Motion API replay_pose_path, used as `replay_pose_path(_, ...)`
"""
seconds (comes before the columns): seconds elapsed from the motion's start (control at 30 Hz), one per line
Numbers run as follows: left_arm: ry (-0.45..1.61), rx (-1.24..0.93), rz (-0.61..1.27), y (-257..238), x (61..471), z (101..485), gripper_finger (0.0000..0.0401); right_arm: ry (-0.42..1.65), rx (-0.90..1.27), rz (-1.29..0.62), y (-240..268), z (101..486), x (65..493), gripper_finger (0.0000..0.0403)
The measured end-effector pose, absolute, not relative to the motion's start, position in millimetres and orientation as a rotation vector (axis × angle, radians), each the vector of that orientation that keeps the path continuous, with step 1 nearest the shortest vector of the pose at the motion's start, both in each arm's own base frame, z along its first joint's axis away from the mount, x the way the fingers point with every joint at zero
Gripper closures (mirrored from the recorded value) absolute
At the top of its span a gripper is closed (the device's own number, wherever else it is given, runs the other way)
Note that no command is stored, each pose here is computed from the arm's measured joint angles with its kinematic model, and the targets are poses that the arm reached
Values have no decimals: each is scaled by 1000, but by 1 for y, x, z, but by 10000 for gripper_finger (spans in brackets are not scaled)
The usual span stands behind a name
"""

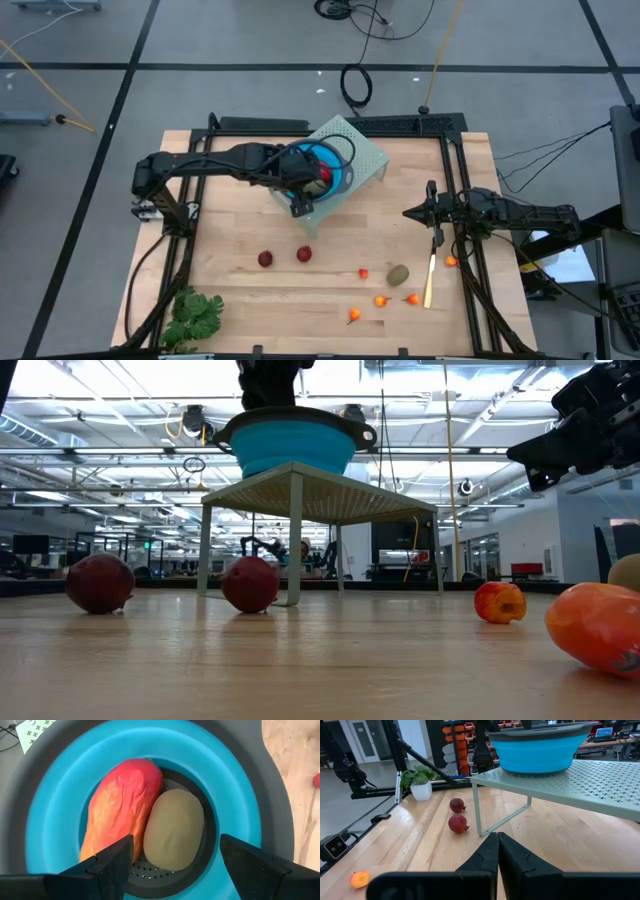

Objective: Pick & Place Fruit
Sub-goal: Put the kiwi into the collapsible colander on the shelf

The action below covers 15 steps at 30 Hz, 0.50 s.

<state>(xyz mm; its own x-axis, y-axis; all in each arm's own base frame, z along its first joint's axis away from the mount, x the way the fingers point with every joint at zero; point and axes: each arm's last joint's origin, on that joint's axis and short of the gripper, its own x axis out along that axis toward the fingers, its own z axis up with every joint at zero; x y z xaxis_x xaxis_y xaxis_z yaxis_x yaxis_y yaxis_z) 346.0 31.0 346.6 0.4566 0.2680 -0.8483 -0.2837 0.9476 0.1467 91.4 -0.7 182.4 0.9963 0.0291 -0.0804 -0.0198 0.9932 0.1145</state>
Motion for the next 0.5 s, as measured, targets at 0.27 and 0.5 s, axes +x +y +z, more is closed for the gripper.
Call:
replay_pose_path(0.27, 976, -49, 406, 31, 328, 367, 105, 75, 114, 25, -1, 183, 91, 403)
replay_pose_path(0.5, 902, -93, 427, 28, 310, 387, 137, 69, 115, 26, -1, 184, 92, 403)
